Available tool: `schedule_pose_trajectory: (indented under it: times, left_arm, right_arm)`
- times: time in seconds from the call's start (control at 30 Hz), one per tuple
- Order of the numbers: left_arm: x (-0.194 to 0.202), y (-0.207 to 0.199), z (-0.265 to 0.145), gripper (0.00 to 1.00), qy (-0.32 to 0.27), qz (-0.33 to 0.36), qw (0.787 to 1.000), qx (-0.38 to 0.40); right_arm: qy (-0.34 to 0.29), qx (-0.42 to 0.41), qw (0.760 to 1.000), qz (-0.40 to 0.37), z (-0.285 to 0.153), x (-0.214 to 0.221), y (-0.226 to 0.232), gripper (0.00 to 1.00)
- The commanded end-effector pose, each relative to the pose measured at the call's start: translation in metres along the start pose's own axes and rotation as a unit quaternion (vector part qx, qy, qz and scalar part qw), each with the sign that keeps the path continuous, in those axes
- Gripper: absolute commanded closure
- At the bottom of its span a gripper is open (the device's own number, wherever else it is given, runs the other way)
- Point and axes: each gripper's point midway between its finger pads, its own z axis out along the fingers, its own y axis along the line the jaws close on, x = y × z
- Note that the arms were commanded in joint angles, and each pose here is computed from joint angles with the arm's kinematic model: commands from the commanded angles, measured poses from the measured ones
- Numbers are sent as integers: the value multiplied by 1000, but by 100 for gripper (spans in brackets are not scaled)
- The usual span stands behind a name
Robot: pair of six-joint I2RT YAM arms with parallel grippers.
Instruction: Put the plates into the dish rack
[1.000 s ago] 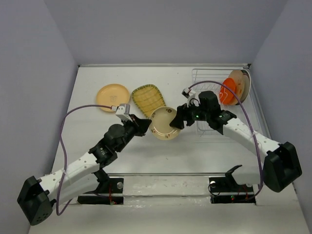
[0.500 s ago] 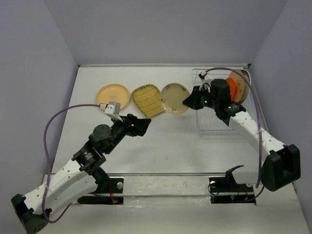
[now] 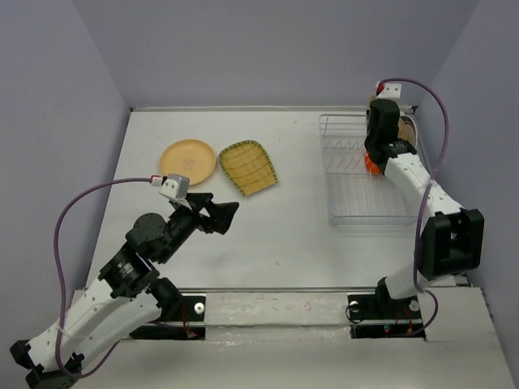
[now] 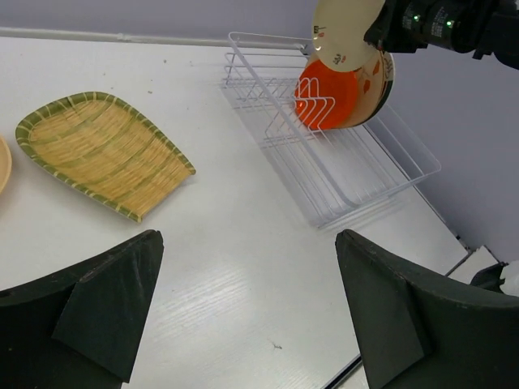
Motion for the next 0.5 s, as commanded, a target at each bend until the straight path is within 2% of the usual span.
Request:
schedule_pose_trajectory:
  times: [0.0,0.23,0.47]
  left_arm:
    - [-2,-4,-4,1,-6,17,1000,18]
    - [-5,-4,-9,1,-15,10,1000,21]
    - [-8,1,-8,1,-20,6,1000,4]
  right_arm:
    - [-22,73,995,-64,18,-24,-23,93]
    - [13,82,992,-98,33,7,-26,93]
    - [41,54,994,-85,38,34,-15,93]
